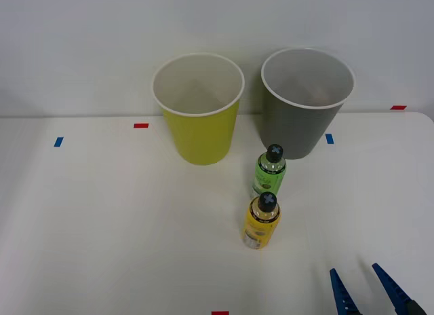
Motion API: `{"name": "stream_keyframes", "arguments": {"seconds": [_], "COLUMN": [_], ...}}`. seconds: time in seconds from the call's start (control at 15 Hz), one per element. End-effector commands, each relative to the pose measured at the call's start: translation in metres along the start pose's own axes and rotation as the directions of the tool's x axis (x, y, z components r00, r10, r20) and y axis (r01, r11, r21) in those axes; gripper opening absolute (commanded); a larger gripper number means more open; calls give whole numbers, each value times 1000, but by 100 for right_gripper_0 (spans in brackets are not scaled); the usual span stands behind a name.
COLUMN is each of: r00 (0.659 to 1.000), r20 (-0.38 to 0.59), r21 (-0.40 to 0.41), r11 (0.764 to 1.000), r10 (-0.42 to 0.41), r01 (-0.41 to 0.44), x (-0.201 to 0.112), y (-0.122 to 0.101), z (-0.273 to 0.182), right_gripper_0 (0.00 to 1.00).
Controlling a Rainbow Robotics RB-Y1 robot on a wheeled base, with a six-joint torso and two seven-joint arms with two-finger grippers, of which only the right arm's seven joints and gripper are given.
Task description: Put cans in the gray bin, plastic bottles in the light green bin
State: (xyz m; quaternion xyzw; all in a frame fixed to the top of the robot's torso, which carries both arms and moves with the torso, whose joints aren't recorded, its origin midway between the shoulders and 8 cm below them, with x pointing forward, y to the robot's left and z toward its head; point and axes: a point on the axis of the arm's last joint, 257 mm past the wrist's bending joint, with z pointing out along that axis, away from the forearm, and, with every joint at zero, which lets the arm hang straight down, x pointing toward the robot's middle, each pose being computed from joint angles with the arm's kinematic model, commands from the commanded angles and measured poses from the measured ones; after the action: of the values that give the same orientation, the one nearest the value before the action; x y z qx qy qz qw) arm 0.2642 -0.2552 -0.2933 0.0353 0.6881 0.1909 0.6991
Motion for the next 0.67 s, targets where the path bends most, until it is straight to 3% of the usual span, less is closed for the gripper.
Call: {"name": "stream_keyframes", "arguments": {"seconds": [0.07, 0.67], "r00": [1000, 1000], "r20": [0, 0], "r21": [0, 0], "r11": [1000, 1000], "r10": [0, 0], "r01": [0, 0], "x": [0, 0], "y": [0, 0], "z": [0, 0], "right_gripper_0": [100, 100]}}
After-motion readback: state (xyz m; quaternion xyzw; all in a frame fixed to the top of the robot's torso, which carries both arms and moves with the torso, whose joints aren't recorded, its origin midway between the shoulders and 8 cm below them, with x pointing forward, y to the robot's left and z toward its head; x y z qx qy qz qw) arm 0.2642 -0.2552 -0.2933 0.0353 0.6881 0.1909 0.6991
